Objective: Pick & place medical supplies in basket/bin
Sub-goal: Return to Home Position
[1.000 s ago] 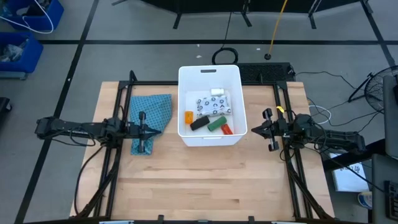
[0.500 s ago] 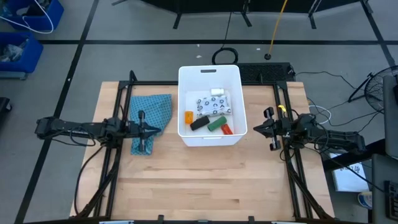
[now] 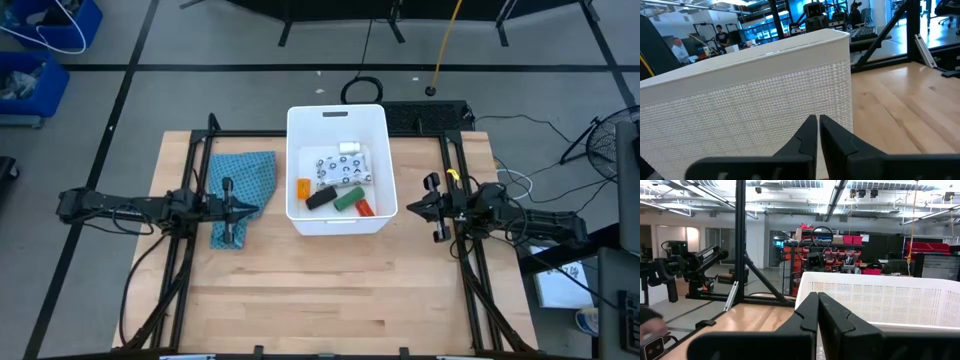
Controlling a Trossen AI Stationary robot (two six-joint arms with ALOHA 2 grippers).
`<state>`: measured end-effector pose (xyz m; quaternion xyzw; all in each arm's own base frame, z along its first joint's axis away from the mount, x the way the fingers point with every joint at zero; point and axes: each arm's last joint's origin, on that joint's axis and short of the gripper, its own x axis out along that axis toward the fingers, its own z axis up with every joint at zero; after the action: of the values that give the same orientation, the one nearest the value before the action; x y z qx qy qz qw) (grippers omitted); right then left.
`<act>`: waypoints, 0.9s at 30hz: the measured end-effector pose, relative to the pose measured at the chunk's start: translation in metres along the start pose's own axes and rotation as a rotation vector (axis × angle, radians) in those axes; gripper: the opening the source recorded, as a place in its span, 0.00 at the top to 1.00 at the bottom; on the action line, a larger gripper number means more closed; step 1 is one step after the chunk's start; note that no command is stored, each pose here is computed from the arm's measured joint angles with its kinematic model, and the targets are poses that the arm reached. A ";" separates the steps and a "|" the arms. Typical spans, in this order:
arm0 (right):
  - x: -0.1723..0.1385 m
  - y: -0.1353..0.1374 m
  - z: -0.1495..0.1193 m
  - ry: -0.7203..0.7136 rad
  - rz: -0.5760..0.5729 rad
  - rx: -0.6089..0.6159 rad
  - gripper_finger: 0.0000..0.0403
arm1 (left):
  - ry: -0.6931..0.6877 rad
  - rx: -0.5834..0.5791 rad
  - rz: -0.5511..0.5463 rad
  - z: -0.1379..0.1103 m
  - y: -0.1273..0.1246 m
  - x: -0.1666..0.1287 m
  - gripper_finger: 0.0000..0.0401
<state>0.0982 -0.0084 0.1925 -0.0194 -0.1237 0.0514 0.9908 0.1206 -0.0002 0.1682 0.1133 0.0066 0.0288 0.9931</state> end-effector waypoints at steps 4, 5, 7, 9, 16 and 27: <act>0.000 0.000 0.000 0.000 0.000 0.000 1.00 | 0.000 0.000 0.000 0.000 0.000 0.000 0.90; 0.000 0.000 0.000 0.000 0.000 0.000 1.00 | 0.000 0.000 0.000 0.000 0.000 0.000 0.89; 0.000 0.000 0.000 0.000 0.000 0.000 1.00 | 0.000 0.000 0.000 0.000 0.000 0.000 0.88; 0.000 0.000 0.000 0.000 0.000 0.000 1.00 | 0.000 0.000 0.000 0.000 0.000 0.000 0.87; 0.000 0.000 0.000 0.000 0.000 0.000 1.00 | 0.000 0.000 0.000 0.000 0.000 0.000 0.87; 0.000 0.000 0.000 0.000 0.000 0.000 1.00 | 0.000 0.000 0.000 0.000 0.000 0.000 0.91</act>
<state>0.0982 -0.0084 0.1924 -0.0193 -0.1235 0.0516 0.9908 0.1206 -0.0002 0.1683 0.1134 0.0067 0.0290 0.9931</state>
